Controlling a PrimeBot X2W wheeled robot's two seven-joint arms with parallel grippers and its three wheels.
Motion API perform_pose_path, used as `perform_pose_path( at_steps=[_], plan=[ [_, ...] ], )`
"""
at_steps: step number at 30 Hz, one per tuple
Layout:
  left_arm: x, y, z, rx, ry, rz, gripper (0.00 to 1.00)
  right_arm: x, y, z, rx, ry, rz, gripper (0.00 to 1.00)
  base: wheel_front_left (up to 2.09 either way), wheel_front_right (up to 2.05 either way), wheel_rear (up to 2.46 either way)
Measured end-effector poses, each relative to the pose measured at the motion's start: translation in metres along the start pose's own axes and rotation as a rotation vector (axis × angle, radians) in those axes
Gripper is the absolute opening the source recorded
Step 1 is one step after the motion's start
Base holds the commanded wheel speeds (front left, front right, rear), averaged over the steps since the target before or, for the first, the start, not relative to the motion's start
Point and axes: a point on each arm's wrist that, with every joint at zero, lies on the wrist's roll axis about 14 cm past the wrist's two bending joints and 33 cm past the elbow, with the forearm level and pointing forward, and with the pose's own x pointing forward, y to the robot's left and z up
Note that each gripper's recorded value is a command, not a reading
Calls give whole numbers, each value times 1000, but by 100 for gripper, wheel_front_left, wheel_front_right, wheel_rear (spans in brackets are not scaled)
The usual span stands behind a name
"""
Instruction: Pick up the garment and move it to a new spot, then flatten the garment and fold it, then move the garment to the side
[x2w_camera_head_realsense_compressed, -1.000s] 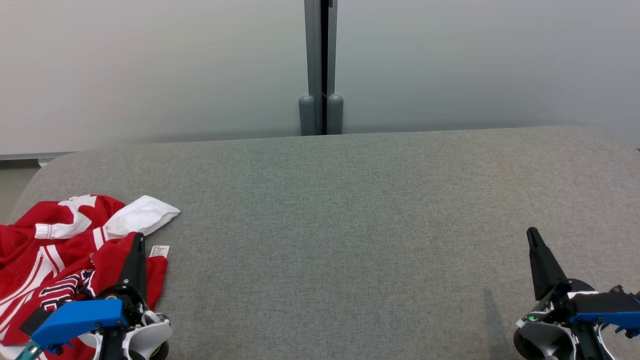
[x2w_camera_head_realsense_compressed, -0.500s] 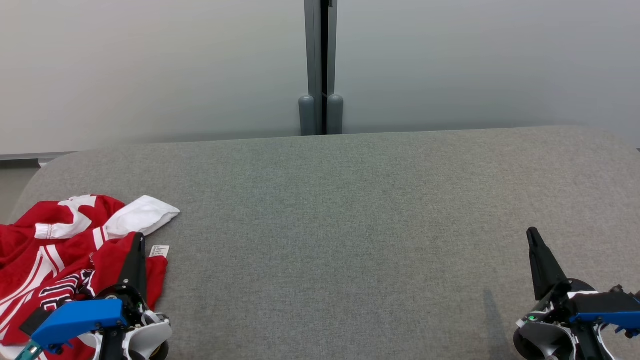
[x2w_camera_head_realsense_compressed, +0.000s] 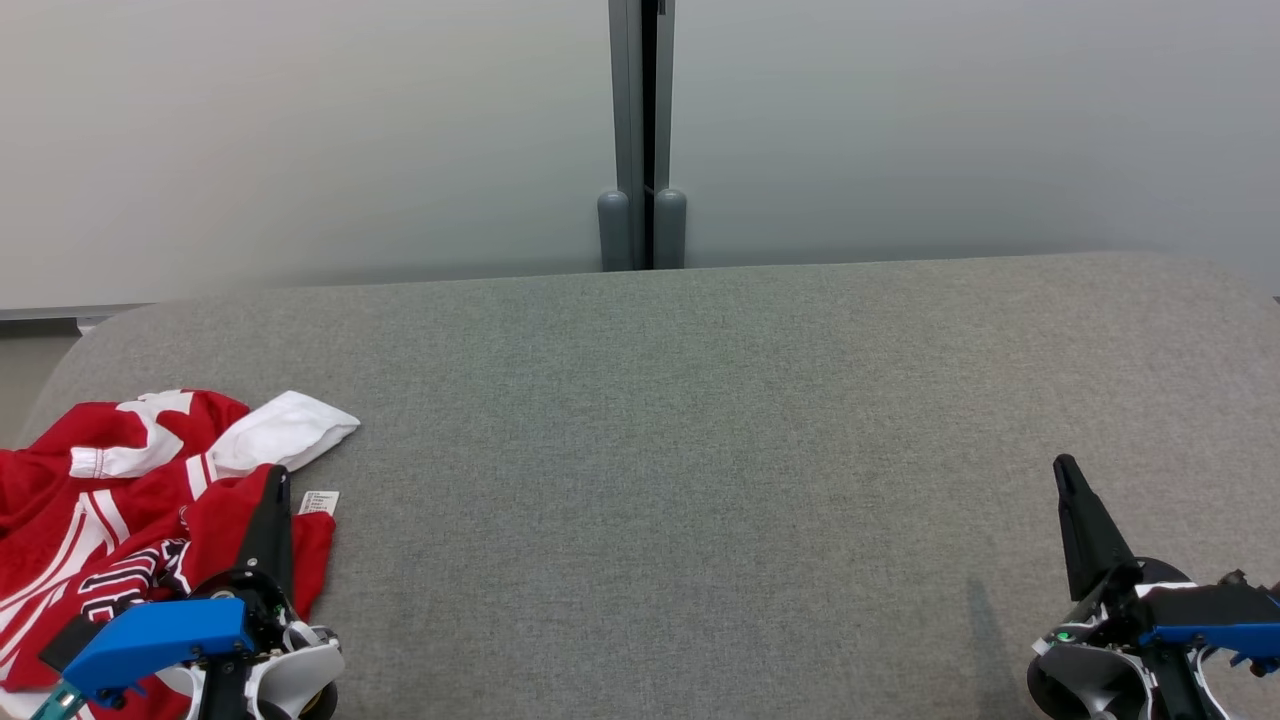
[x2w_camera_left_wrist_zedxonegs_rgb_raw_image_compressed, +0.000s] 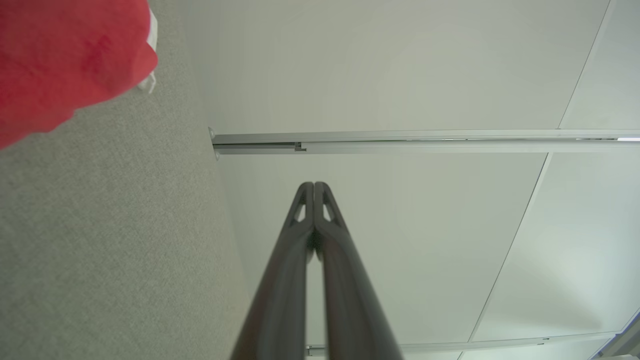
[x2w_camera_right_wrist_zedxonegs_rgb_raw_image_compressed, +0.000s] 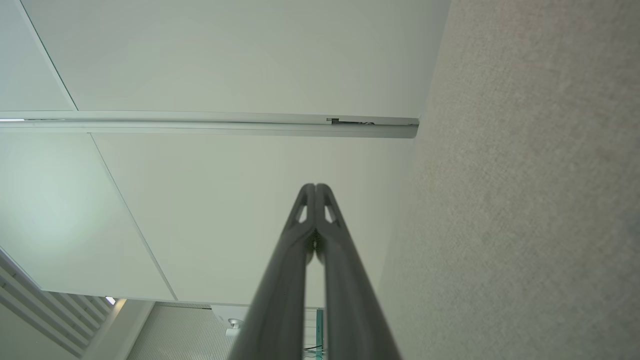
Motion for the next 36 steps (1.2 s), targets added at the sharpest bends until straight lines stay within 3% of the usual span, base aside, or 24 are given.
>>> perform_pose_path(
  at_steps=[17, 18, 22, 36],
  plan=[
    [0, 1, 0, 0, 0, 3, 0, 0, -1, 0, 0, 0, -2, 0, 0, 0, 0],
    [-2, 5, 0, -2, -1, 15, 100, -1, -3, 0, 2, 0, -10, 100, 0, 0, 0],
    [-13, 27, -1, -11, -9, 80, 100, -6, -17, -2, 9, 0, -50, 100, 0, 0, 0],
    [-10, 15, -2, 38, -40, 43, 100, -2, -5, -12, -1, -1, -13, 100, 0, 0, 0]
  ],
)
